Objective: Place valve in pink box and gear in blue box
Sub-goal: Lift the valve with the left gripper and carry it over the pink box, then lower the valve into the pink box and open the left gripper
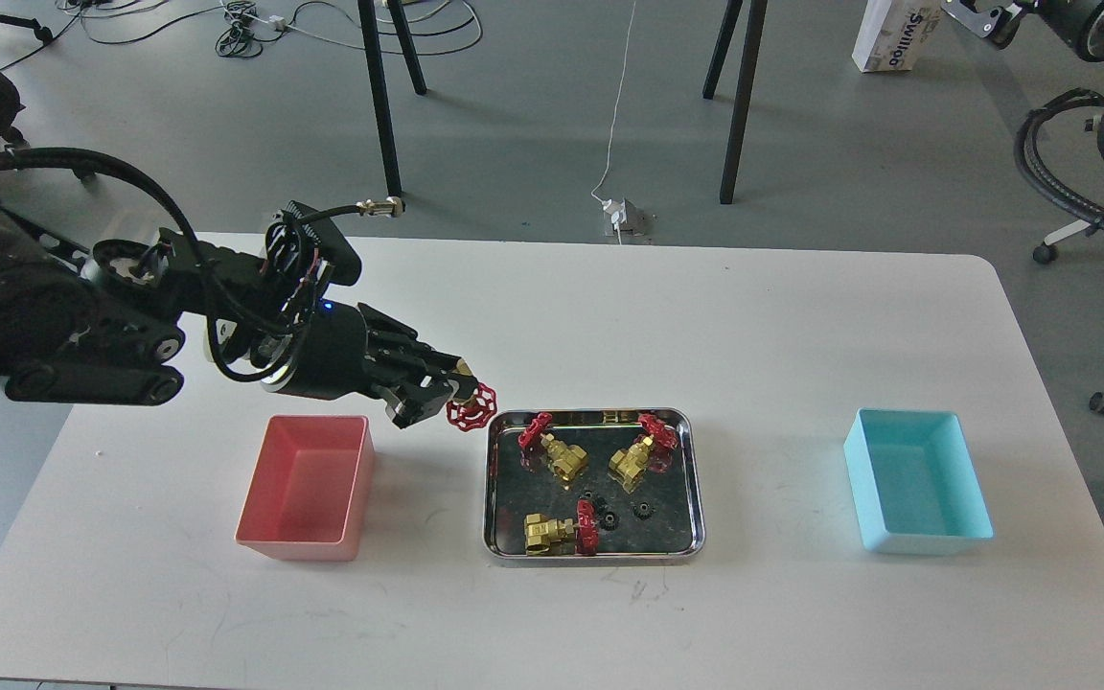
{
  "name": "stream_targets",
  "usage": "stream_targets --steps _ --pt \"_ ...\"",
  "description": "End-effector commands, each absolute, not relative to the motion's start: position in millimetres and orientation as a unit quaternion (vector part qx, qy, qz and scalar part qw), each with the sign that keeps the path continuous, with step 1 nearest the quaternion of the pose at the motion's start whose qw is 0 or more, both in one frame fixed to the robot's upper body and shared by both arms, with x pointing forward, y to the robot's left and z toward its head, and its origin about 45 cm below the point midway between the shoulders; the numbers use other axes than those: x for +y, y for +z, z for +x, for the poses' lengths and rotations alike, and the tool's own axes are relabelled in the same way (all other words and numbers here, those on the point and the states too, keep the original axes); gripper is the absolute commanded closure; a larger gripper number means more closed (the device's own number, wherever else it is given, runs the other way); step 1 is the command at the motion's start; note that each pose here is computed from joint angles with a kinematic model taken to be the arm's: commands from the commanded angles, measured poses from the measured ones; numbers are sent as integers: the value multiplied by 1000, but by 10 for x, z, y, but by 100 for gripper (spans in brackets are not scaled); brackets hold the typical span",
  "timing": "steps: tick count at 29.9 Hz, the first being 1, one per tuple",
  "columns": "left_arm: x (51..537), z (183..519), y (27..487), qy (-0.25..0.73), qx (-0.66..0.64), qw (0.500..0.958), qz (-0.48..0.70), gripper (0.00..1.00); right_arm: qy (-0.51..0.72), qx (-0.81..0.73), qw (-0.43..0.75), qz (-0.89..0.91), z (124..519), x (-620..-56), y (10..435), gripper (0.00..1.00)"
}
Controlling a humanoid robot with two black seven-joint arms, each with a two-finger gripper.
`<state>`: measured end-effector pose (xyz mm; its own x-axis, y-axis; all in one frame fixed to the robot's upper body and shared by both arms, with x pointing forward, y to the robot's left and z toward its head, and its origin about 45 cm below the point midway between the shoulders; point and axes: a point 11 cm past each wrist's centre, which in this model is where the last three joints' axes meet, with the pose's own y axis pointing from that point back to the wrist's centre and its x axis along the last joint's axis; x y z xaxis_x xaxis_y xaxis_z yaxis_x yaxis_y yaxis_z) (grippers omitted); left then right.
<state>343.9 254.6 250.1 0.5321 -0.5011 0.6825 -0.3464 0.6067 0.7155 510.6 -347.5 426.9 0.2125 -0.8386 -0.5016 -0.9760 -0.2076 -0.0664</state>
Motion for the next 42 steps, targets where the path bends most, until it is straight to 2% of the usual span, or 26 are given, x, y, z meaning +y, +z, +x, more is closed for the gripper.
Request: stream_targets --steps 1,13,24,34,42 --pt "2925 3383 2546 -33 -480 747 459 88 183 600 190 -755 5116 -3450 4262 0" --pt "3451 3071 2003 -44 -432 754 492 88 195 593 187 -758 5129 -3349 4147 0" --pt "3520 3053 1730 -31 -419 760 496 88 198 600 182 -754 5102 -3429 4068 0" --pt "3685 3130 1411 -53 -417 738 528 88 203 602 181 -751 5093 -3449 4013 0" --pt "3576 3112 1354 -52 -416 747 516 88 207 604 178 -749 5082 -3469 3945 0"
